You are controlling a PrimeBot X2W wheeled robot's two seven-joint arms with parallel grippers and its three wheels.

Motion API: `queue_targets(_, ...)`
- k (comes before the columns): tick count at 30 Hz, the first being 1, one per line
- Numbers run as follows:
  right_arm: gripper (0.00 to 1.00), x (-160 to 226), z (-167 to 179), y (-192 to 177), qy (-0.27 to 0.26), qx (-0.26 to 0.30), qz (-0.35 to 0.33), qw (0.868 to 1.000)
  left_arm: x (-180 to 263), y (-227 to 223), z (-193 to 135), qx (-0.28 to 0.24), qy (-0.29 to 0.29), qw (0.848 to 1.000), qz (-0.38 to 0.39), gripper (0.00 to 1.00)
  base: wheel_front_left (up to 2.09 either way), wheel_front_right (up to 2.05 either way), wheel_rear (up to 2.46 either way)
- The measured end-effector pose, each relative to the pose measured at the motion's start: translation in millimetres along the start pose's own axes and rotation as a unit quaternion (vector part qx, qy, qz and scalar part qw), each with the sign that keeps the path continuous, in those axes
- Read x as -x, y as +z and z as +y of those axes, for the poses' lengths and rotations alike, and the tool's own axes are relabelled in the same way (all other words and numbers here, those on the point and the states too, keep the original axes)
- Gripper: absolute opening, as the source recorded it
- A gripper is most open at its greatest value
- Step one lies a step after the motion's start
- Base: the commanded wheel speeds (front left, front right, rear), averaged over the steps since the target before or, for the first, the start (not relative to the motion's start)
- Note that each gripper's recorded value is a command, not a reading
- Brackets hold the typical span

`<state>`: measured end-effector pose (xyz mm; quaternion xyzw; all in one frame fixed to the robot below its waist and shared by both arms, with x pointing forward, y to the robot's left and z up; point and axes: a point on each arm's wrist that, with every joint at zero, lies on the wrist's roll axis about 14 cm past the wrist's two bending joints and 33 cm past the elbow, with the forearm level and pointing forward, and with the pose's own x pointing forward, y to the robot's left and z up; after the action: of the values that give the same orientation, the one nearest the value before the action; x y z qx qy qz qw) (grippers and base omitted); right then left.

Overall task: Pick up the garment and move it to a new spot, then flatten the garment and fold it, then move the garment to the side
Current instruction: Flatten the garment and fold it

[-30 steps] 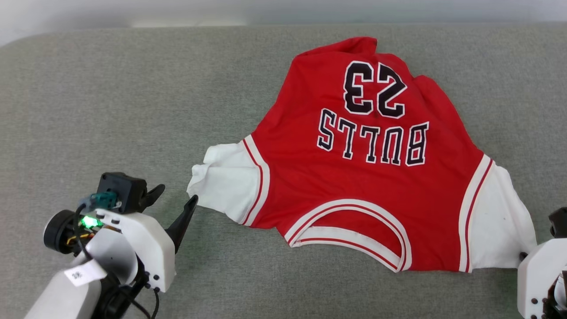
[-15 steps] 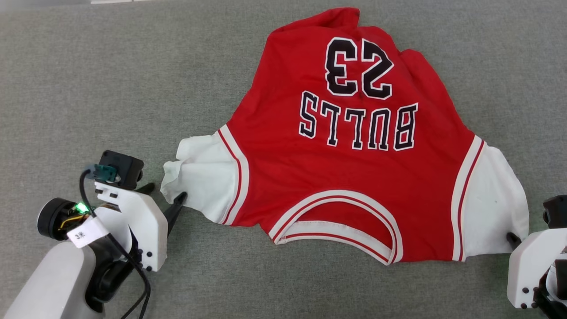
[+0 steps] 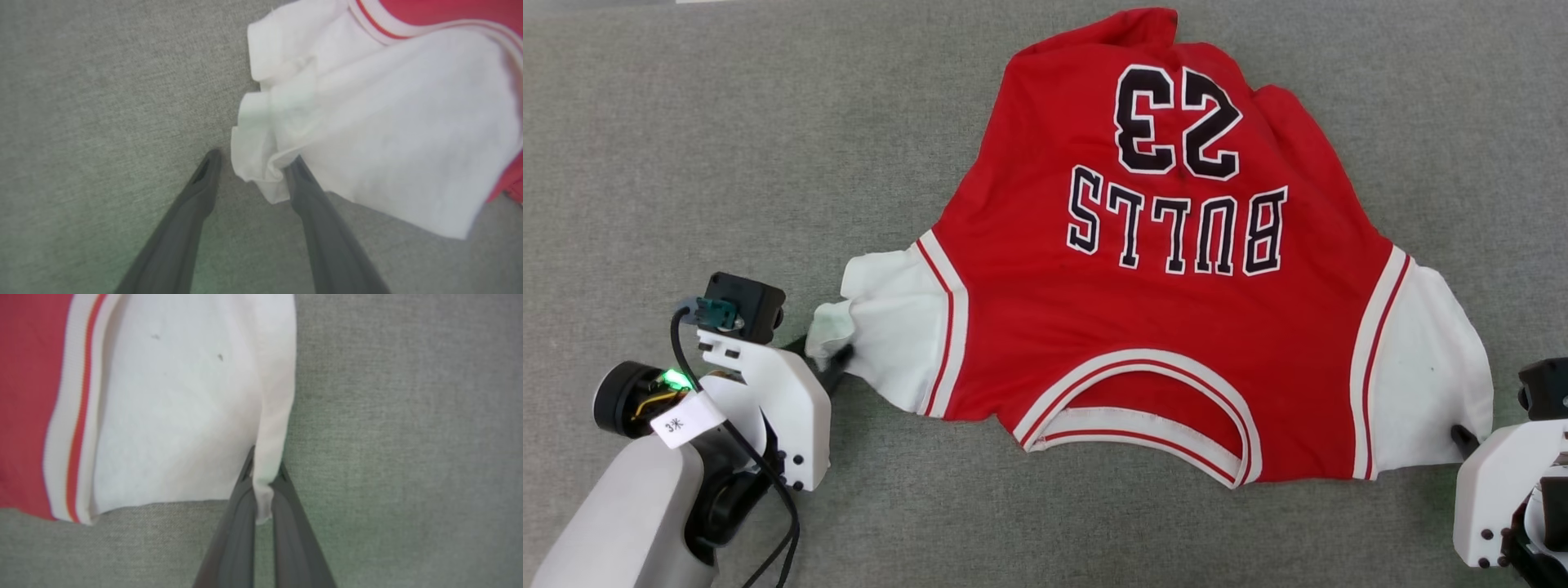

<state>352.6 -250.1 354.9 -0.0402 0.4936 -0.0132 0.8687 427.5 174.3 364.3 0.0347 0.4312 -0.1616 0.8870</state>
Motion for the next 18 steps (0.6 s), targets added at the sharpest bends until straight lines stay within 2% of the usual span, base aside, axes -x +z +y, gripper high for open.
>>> queue_targets(11,0.00,15.8,-5.7,14.7,-0.001,0.012,-0.030,0.999,35.5,-17.8,2.0,0.046,0.008,0.999,-0.026,0.00,0.00,0.00,0.00)
queue_targets(15,0.00,32.7,-8.2,30.2,0.007,0.011,-0.062,0.998,63.8,-8.4,-6.6,0.066,-0.011,0.995,-0.071,0.00,0.00,0.00,0.00)
queue_targets(18,0.00,49.3,2.2,41.9,0.038,0.002,-0.080,0.996,89.7,4.0,-8.0,0.067,-0.019,0.992,-0.109,0.00,0.00,0.00,0.00)
